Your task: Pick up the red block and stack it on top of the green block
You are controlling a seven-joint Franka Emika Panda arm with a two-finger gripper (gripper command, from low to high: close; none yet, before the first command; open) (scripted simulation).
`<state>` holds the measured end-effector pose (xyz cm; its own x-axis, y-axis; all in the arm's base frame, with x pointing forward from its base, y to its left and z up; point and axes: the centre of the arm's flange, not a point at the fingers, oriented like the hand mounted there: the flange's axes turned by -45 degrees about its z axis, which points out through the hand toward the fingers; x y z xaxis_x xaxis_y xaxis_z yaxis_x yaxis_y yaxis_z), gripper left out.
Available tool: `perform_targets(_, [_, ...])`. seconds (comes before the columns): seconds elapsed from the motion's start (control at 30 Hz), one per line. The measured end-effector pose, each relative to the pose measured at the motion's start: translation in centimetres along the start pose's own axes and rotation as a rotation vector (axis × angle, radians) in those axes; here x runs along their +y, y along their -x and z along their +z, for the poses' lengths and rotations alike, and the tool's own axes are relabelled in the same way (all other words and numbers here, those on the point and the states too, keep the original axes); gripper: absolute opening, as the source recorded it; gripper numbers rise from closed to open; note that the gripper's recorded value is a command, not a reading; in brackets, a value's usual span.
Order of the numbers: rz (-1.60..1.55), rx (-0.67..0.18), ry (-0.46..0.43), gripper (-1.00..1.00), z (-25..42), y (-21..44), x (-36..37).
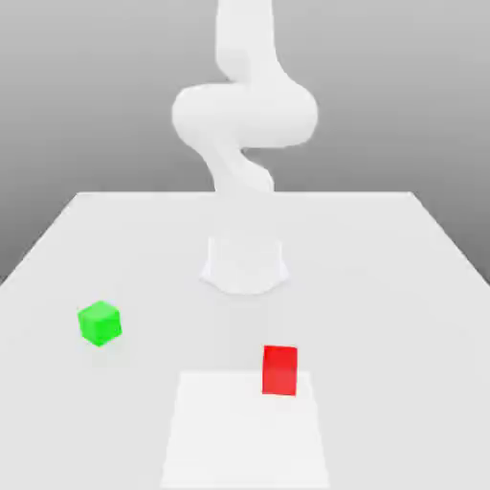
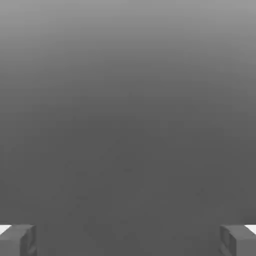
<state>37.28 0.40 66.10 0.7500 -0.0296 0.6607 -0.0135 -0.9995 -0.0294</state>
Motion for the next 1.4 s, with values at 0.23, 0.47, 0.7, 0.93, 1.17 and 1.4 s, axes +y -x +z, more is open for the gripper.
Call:
perform_targets(0.23, [0.041,-0.261,-0.014,0.00,15.9,8.4,-1.6])
perform_targets(0.47, [0.063,-0.540,0.018,0.00,26.8,22.8,-3.0])
perform_targets(0.7, [0.071,-0.717,0.057,0.00,33.8,35.6,-3.2])
perform_targets(0.93, [0.072,-0.719,0.058,-1.00,35.5,37.5,-3.2])
perform_targets(1.17, [0.069,-0.720,0.059,-1.00,33.7,35.7,-3.3])
perform_targets(1.4, [0.129,-0.713,0.087,-1.00,30.4,32.5,1.3])
